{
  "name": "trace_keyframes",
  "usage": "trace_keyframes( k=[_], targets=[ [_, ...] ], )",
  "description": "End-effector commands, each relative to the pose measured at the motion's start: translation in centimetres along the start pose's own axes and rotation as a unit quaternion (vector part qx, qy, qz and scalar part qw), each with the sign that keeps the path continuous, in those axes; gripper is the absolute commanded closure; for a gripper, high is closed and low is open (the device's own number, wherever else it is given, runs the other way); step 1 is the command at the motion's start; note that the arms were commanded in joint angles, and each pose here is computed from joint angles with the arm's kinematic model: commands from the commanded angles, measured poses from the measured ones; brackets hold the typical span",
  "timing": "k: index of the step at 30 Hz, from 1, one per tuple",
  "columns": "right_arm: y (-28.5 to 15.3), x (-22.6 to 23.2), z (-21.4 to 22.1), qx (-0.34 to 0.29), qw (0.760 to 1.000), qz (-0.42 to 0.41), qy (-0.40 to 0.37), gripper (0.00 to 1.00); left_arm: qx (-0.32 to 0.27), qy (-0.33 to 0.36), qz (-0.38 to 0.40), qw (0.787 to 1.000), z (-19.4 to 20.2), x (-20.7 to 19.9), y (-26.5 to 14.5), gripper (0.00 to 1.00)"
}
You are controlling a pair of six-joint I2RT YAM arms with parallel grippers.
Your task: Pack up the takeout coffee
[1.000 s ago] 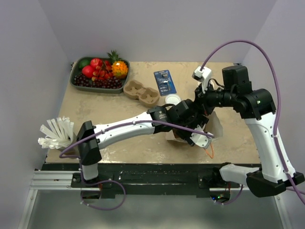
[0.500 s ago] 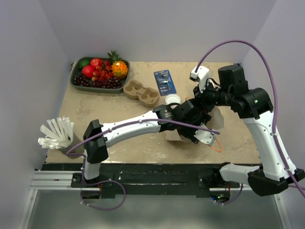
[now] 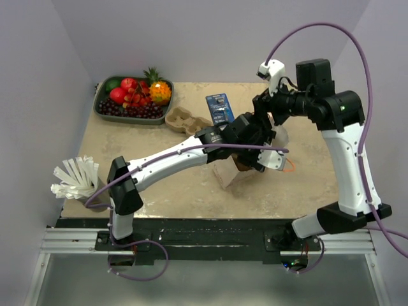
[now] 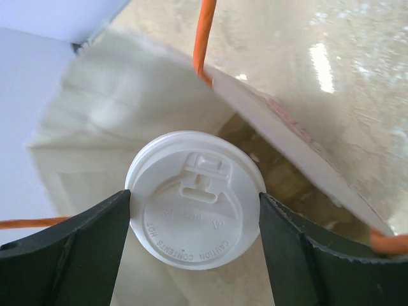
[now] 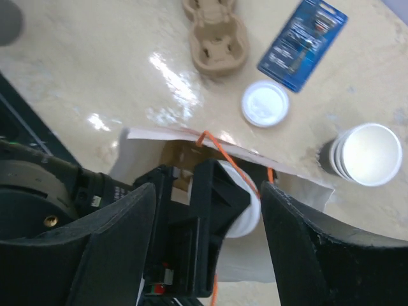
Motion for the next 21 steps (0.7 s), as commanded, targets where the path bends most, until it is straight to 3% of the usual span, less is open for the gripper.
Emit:
trace_keyframes(
  k=[1, 10, 17, 21],
  targets=[
    [-2.8, 2.3, -2.7, -0.084, 0.981, -0.166, 0.052, 0.27, -0.004, -0.019, 0.022, 1.000, 0.8, -0.8, 1.6, 1.00],
    [-4.7, -0.1, -3.6, -0.148, 0.962, -0.202, 0.112, 0.19, -0.017, -0.083, 0.024, 0.996, 2.7, 0.7, 1.5, 1.00],
    [-5.5, -4.2, -3.0, -0.167, 0.964, -0.137, 0.156, 0.20, -0.031, -0.121, 0.010, 0.992, 3.4, 2.4, 0.9, 1.00],
    [-4.7, -5.9, -1.5, -0.131, 0.976, -0.064, 0.161, 0.24, -0.034, -0.131, 0.008, 0.991, 3.5, 2.8, 0.8, 1.00]
  ],
)
Point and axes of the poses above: each gripper's point midway between its finger pads, its own y axis out along the fingers, its own x axis along the line the jaws close on, z = x × y, the point moved 10 cm from there along -y, back along the fingers, and after that the axes turned 5 degrees about y, right-handed, at the moved point
